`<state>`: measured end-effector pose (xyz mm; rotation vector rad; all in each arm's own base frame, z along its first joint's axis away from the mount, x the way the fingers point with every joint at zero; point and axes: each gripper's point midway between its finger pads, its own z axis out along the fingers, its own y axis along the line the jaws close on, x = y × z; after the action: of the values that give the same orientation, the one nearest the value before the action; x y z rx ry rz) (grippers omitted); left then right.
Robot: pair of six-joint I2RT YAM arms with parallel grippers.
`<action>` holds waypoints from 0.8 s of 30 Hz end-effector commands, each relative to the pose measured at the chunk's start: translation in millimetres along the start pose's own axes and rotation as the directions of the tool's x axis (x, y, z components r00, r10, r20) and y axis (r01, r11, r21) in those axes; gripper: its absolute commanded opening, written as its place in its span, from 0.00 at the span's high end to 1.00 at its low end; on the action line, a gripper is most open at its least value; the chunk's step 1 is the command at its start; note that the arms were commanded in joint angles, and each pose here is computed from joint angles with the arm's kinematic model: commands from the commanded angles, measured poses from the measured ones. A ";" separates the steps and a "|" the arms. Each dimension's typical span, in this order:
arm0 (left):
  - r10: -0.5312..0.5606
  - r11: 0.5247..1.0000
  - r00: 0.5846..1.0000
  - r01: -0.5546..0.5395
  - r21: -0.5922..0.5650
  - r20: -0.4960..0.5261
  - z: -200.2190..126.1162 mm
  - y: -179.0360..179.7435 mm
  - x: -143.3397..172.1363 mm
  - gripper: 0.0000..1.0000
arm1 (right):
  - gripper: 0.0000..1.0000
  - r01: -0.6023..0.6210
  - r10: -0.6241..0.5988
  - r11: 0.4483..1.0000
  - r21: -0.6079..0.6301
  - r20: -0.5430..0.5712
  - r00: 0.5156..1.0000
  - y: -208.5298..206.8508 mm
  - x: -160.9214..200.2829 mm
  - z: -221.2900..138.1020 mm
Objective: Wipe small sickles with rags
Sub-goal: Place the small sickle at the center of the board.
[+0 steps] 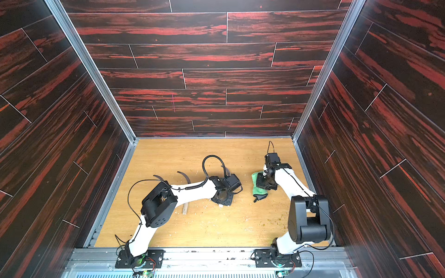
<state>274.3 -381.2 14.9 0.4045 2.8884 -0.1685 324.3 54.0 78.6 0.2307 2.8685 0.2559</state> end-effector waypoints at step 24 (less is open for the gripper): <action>-0.027 1.000 0.985 0.026 -0.011 -0.171 18.2 1.9 23.7 0.64 | 0.91 0.002 -0.001 0.999 -0.044 0.016 1.000 7.1 2.0 -10.0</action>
<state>273.8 -386.9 15.4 0.3979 2.9614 -0.1916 323.9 57.8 79.8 0.2257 2.8676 0.2885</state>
